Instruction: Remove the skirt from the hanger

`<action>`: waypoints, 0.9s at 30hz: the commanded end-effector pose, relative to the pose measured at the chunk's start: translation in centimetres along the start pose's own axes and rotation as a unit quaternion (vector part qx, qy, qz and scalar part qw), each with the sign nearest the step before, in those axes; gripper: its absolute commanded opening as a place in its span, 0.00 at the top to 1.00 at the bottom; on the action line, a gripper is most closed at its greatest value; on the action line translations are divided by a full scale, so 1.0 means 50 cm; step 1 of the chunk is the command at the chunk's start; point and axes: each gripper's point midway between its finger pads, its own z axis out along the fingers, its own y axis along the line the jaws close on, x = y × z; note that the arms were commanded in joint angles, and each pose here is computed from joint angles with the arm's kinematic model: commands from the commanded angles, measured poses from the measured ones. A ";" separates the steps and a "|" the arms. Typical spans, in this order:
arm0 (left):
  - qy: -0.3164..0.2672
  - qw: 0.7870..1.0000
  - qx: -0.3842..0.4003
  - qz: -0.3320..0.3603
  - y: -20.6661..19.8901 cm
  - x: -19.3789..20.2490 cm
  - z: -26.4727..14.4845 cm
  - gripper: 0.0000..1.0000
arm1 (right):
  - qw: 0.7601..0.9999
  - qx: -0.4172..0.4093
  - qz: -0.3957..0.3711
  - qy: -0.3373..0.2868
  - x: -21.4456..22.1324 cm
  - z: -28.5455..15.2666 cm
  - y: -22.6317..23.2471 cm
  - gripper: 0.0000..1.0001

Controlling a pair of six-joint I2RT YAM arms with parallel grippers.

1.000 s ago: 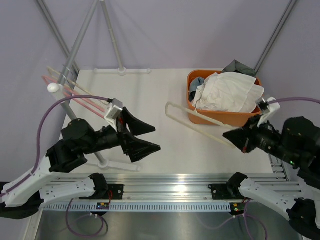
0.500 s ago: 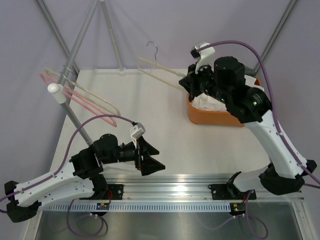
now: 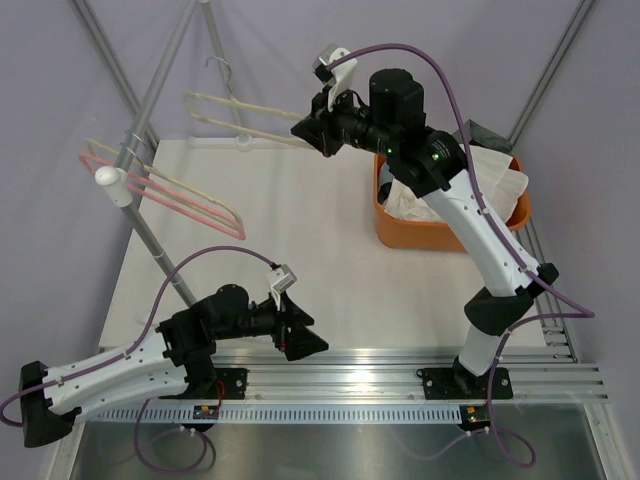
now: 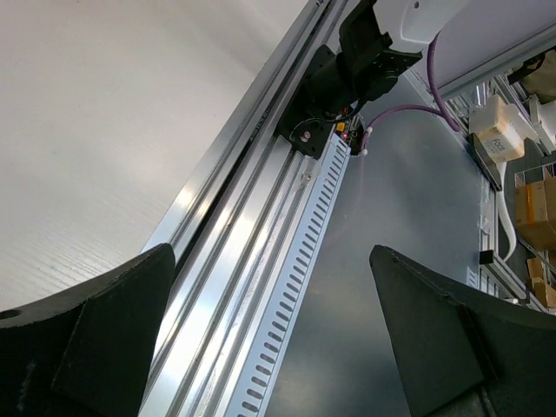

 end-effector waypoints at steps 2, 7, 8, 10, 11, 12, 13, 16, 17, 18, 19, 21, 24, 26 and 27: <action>-0.040 0.999 0.014 0.012 -0.012 -0.033 0.010 0.01 | 0.995 -0.068 -0.036 -0.068 -0.090 0.040 0.061 1.00; -0.038 0.999 0.017 0.005 -0.008 -0.026 0.018 0.01 | 0.991 -0.098 -0.031 -0.083 -0.103 0.066 0.100 1.00; -0.034 0.999 0.015 0.002 -0.005 -0.021 0.020 0.01 | 0.991 -0.103 -0.026 -0.081 -0.098 0.073 0.107 1.00; -0.036 0.999 0.020 0.002 -0.007 -0.022 0.023 0.01 | 0.990 -0.115 -0.023 -0.084 -0.099 0.077 0.118 1.00; -0.034 0.999 0.019 0.002 -0.005 -0.019 0.025 0.01 | 0.989 -0.119 -0.022 -0.084 -0.097 0.080 0.123 1.00; -0.033 0.999 0.018 0.001 -0.003 -0.017 0.025 0.01 | 0.988 -0.127 -0.021 -0.084 -0.095 0.083 0.133 1.00; -0.032 0.999 0.018 0.001 -0.002 -0.016 0.026 0.01 | 0.988 -0.131 -0.021 -0.086 -0.097 0.082 0.138 1.00; -0.031 0.999 0.016 0.001 0.000 -0.014 0.027 0.01 | 0.985 -0.146 -0.014 -0.087 -0.099 0.084 0.155 1.00; -0.033 0.999 0.015 0.001 0.000 -0.017 0.027 0.01 | 0.985 -0.149 -0.012 -0.086 -0.096 0.086 0.158 1.00; -0.033 0.999 0.015 0.000 0.000 -0.016 0.027 0.01 | 0.985 -0.150 -0.011 -0.083 -0.093 0.087 0.162 1.00; -0.033 0.999 0.014 0.000 0.002 -0.016 0.028 0.01 | 0.984 -0.154 -0.011 -0.083 -0.092 0.088 0.170 1.00; -0.031 0.999 0.012 -0.002 0.004 -0.014 0.029 0.01 | 0.983 -0.161 -0.009 -0.082 -0.089 0.089 0.178 1.00; -0.032 0.999 0.010 -0.006 0.007 -0.011 0.031 0.01 | 0.982 -0.170 -0.006 -0.082 -0.088 0.092 0.194 1.00; -0.030 0.999 0.009 -0.009 0.010 -0.008 0.032 0.01 | 0.981 -0.175 -0.003 -0.078 -0.083 0.097 0.200 1.00; -0.030 0.999 0.009 -0.010 0.009 -0.008 0.032 0.01 | 0.981 -0.176 -0.001 -0.076 -0.081 0.096 0.201 1.00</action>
